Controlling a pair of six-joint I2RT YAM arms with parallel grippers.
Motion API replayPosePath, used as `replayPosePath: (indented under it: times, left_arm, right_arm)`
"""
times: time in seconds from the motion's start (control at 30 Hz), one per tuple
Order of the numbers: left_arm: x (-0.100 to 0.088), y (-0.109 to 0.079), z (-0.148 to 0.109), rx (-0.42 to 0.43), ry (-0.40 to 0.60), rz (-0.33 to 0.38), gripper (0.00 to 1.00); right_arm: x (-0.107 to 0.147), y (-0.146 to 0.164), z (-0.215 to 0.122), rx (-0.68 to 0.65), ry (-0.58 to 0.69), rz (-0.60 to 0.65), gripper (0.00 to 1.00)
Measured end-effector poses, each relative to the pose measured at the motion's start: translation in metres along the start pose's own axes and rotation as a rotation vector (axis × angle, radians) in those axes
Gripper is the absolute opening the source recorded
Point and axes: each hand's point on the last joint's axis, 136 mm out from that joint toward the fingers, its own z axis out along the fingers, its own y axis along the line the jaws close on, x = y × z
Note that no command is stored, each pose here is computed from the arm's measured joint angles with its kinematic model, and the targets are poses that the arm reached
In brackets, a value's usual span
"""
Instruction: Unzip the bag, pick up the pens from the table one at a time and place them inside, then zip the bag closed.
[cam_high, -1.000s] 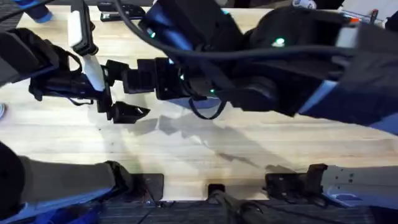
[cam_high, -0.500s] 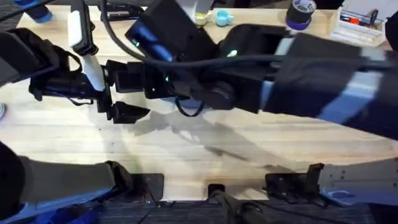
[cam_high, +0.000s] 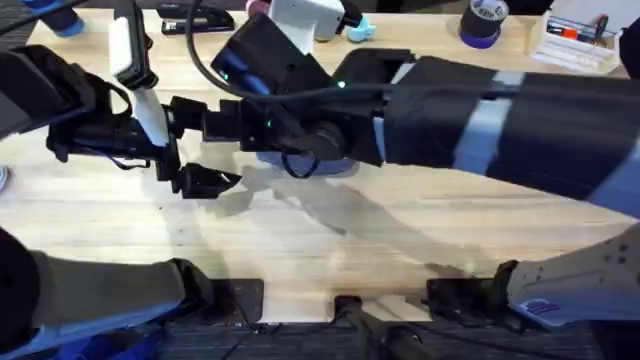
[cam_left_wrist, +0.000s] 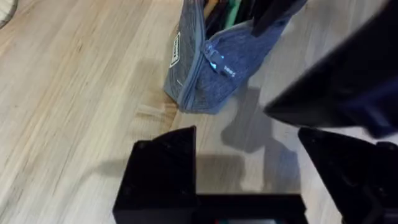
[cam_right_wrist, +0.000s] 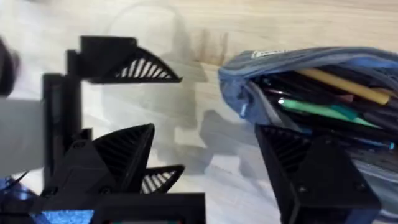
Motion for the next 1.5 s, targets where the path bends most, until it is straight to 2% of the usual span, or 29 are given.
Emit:
replayPosePath:
  times: [0.23,0.57,0.7,0.8,1.07,1.5]
  left_arm:
    - [0.0,0.0,0.0,0.0,0.0,0.0,0.993]
    - [0.0,0.0,0.0,0.0,0.0,0.0,0.993]
    - [0.0,0.0,0.0,0.0,0.0,0.0,0.994]
    - [0.0,0.0,0.0,0.0,0.0,0.0,0.994]
    - [0.0,0.0,0.0,0.0,0.0,0.0,0.994]
    - [0.0,0.0,0.0,0.0,0.0,0.0,0.993]
  right_arm:
    - [0.0,-0.011,0.021,0.032,0.01,0.027,0.996]
    - [-0.003,-0.017,0.033,0.043,0.0,0.043,0.995]
    - [-0.005,-0.024,0.041,0.067,-0.014,0.045,0.951]
    - [-0.006,-0.029,0.046,0.083,-0.019,0.048,0.867]
    - [-0.011,-0.036,0.048,0.102,-0.028,0.06,0.522]
    - [-0.01,-0.041,0.053,0.119,-0.027,0.063,0.115]
